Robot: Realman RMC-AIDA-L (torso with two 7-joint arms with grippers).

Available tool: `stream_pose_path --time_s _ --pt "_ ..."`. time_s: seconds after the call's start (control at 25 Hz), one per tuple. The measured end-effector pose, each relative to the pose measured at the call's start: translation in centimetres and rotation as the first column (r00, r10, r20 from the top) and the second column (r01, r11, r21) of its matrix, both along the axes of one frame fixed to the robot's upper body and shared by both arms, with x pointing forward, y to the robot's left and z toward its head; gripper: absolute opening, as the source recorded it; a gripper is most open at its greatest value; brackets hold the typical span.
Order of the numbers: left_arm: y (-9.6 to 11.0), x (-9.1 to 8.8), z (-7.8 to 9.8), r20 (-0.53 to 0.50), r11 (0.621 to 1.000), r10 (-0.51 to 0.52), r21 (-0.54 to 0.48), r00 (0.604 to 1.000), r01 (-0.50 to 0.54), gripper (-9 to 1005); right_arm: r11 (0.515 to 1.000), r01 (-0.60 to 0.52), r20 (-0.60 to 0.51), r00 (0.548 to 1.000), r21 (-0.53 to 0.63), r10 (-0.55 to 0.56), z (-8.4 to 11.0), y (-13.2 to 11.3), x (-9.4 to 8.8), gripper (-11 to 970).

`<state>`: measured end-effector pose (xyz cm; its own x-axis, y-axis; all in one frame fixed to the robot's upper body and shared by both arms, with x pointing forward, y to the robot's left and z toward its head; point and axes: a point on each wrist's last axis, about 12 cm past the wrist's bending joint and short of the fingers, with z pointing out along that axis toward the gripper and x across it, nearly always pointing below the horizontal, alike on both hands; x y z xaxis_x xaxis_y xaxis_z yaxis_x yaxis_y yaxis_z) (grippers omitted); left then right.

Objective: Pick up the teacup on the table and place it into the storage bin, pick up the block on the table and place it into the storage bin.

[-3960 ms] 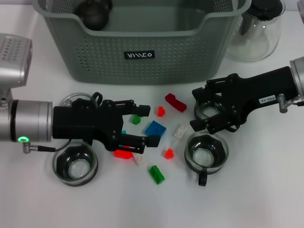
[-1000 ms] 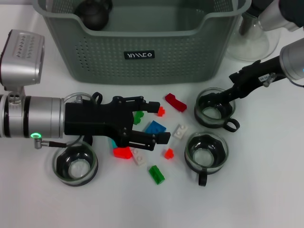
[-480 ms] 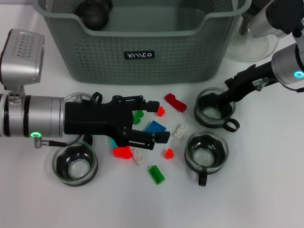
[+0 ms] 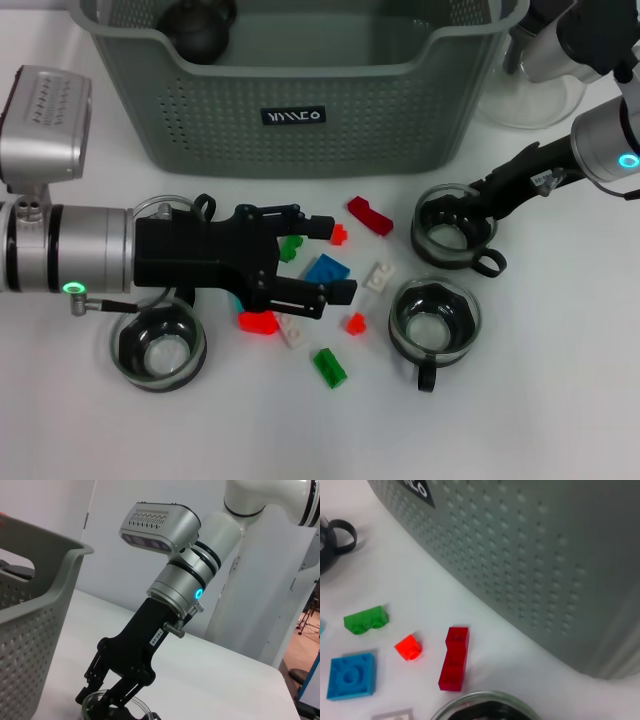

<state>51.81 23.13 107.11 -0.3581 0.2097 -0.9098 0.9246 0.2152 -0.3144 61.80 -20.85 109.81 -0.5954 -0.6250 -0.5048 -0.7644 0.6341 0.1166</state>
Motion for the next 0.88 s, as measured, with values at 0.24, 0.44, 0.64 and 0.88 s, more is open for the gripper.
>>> stream_pose_path --time_s 0.24,0.44,0.64,0.88 --pt "-0.1 -0.1 0.0 -0.002 1.000 -0.004 -0.004 1.000 0.004 869 1.000 0.000 -0.005 1.000 -0.001 0.000 -0.1 -0.1 -0.1 282" --pt "0.0 -0.2 0.0 -0.004 1.000 -0.005 -0.010 1.000 0.005 868 1.000 0.020 -0.001 1.000 0.006 -0.020 0.1 -0.6 -0.1 159" --pt "0.0 -0.2 0.0 -0.005 1.000 -0.005 -0.009 1.000 0.005 866 1.000 0.015 -0.010 1.000 0.015 -0.015 0.6 -0.8 -0.3 70" --pt "0.1 -0.3 0.0 -0.010 1.000 -0.007 -0.007 1.000 0.007 865 0.997 -0.004 -0.047 0.999 0.076 0.008 2.8 -1.8 -1.1 67"
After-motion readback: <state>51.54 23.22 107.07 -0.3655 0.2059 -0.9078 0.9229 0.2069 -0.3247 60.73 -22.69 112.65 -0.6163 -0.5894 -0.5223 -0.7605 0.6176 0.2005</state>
